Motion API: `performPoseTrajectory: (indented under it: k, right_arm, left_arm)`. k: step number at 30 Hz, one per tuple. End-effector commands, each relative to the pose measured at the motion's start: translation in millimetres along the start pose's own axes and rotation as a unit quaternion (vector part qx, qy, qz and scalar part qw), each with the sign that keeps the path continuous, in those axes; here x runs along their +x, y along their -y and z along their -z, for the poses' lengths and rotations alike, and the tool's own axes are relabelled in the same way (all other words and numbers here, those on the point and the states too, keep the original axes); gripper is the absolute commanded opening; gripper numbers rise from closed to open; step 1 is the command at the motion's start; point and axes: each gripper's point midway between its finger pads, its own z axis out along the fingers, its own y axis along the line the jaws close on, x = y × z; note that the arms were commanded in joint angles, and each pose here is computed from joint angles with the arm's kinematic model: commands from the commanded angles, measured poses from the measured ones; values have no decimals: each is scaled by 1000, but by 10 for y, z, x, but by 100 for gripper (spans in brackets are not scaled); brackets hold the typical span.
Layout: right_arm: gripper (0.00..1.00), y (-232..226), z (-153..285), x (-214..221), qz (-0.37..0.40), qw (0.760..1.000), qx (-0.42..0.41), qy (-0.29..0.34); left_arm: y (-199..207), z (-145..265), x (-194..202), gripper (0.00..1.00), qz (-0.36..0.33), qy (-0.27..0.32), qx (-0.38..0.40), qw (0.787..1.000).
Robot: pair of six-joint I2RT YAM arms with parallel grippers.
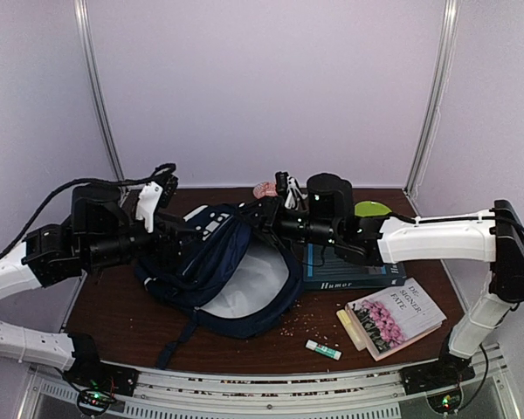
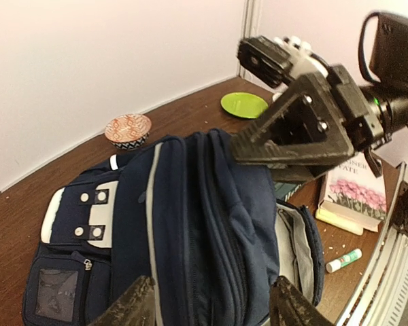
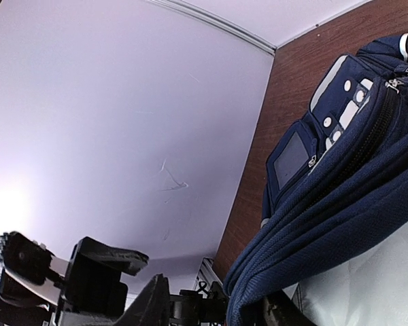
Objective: Pack the student bag
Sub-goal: Unzip the student bag at the center of the board, then pick up the book from the center of the board.
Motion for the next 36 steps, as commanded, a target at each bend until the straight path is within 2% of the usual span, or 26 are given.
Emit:
performPoseTrajectory:
  k: [1, 9, 15, 20, 23, 26, 28, 31, 33, 36]
  right_arm:
    - [43, -317, -15, -110, -22, 999, -45, 3]
    - [43, -553, 45, -158, -45, 995, -84, 3]
    - [43, -700, 76, -129, -61, 992, -114, -10]
    - [43, -746, 137, -136, -65, 990, -123, -7]
    - [43, -798, 176, -144, -61, 990, -129, -7]
    - [43, -827, 212, -144, -59, 989, -133, -7]
    - [43, -821, 236, -140, -58, 990, -132, -7]
    - [43, -804, 269, -137, -57, 990, -131, -6]
    - [43, -794, 293, -130, -56, 990, -131, -5]
    - [43, -780, 342, -144, -54, 990, -130, 0]
  left_arm:
    - [227, -212, 28, 98, -70, -7, 5, 998]
    - [455, -492, -6, 98, -84, 0, 19, 996]
    - [332, -680, -40, 98, -81, -5, -34, 996]
    - [416, -815, -11, 98, -83, -13, -21, 996]
    - [420, -889, 56, 98, -86, -28, -23, 996]
    - [292, -965, 157, 97, -87, -50, -64, 993]
    - [214, -999, 231, 92, -85, -60, -86, 991]
    - [192, -1026, 272, 77, -84, -63, -92, 990]
    - [167, -1028, 275, 61, -83, -61, -98, 990]
    - [87, -1026, 274, 32, -75, -62, -114, 989]
